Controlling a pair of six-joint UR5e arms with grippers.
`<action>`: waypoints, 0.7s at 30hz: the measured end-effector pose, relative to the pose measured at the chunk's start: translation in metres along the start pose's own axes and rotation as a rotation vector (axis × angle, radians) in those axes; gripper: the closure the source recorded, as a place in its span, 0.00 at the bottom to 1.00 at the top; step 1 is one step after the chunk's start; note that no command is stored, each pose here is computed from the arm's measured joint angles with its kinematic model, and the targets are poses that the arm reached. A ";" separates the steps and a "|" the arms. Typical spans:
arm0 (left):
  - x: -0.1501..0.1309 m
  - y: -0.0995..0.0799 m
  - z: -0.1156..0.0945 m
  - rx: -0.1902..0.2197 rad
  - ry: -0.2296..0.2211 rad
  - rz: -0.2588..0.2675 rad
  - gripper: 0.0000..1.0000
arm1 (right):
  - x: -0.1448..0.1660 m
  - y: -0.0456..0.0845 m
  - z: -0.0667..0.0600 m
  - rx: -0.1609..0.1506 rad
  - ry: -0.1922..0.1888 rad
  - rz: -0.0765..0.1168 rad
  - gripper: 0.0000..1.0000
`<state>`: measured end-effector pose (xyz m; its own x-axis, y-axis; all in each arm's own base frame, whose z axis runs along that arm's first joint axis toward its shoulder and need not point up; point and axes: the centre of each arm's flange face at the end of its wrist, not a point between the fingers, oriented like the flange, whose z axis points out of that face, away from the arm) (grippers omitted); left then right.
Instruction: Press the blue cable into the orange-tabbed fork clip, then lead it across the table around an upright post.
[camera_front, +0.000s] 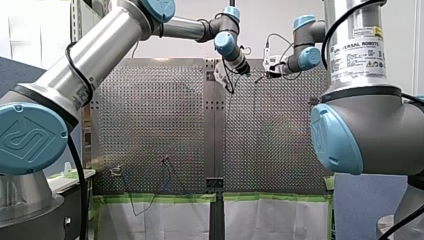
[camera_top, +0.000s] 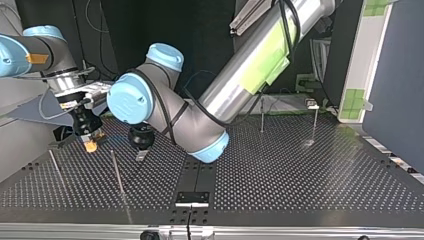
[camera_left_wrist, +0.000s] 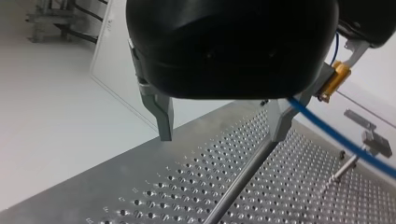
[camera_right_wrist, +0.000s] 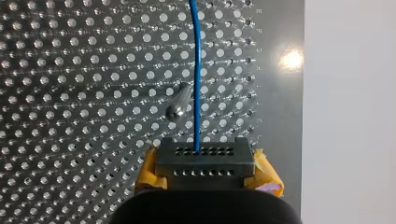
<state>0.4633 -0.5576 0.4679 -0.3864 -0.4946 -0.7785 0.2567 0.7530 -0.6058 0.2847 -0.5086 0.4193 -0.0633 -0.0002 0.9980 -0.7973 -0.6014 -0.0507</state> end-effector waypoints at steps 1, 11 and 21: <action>0.001 0.000 -0.001 -0.007 -0.006 0.012 0.34 | 0.000 0.000 0.000 0.000 0.000 0.001 1.00; 0.017 0.021 -0.001 -0.118 -0.022 0.136 1.00 | 0.001 -0.003 0.000 0.005 0.000 0.002 1.00; -0.002 0.021 -0.018 -0.195 -0.086 0.239 1.00 | 0.002 -0.002 0.000 0.003 0.002 0.007 1.00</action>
<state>0.4532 -0.5328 0.4601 -0.2569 -0.3228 -0.9109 0.1533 0.9170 -0.3682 0.2861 -0.5068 0.4211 -0.0705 -0.0027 0.9975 -0.7948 -0.6041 -0.0578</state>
